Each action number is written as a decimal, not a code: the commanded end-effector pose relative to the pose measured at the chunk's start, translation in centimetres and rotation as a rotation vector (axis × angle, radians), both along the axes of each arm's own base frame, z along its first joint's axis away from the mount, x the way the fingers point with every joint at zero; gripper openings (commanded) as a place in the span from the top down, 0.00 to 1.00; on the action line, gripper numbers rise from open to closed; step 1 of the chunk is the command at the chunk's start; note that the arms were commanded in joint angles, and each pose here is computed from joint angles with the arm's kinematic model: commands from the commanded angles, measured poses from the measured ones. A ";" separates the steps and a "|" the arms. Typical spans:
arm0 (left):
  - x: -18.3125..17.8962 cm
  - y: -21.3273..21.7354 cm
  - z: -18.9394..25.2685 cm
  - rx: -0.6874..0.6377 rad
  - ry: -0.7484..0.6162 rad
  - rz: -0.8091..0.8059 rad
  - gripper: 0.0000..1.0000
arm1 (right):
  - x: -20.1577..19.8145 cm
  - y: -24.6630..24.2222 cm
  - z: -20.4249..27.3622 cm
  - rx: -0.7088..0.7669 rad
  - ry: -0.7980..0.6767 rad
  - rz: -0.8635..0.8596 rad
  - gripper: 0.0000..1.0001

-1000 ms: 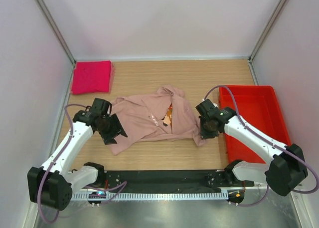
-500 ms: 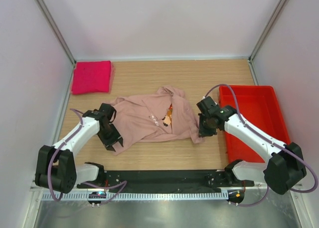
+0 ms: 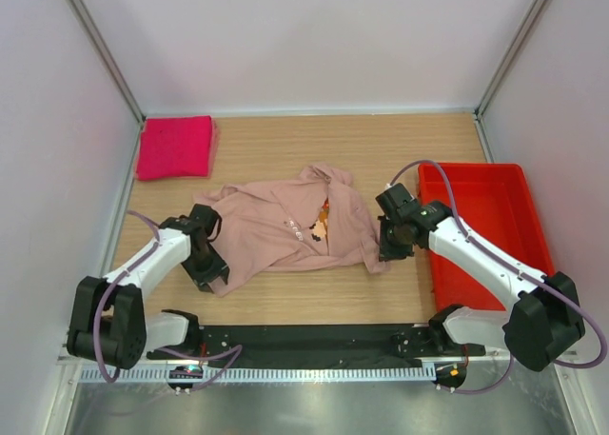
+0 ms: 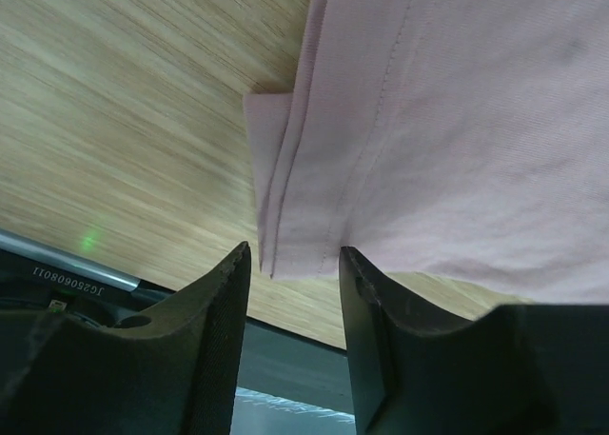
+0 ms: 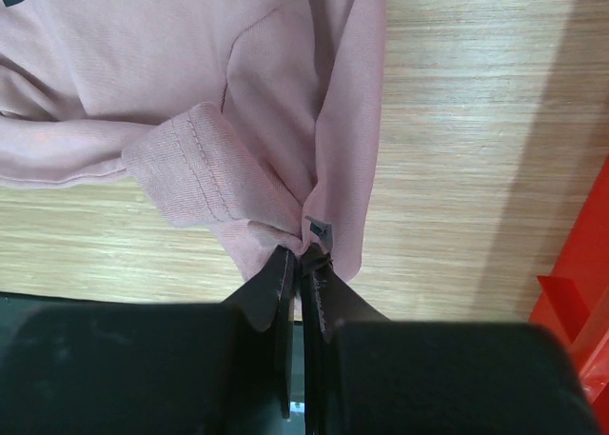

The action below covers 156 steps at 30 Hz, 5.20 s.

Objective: Fold and stack the t-shirts

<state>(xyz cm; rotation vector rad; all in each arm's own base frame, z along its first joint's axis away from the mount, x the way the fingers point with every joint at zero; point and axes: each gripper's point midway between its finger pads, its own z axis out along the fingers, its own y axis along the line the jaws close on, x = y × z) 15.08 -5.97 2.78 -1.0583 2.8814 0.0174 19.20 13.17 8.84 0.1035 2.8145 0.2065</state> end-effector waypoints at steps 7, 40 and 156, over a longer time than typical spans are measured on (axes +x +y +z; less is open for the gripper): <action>1.4 -0.7 -0.5 -0.034 -0.022 0.017 0.80 | 1.5 0.5 2.0 0.035 -0.078 0.026 0.96; 19.6 2.3 6.3 0.063 -0.066 -0.183 0.48 | 8.5 1.5 3.4 -0.016 -0.113 0.026 0.98; -0.3 -1.8 -2.3 -0.193 -0.036 0.153 0.87 | 2.5 0.7 -0.7 0.024 0.030 0.122 0.94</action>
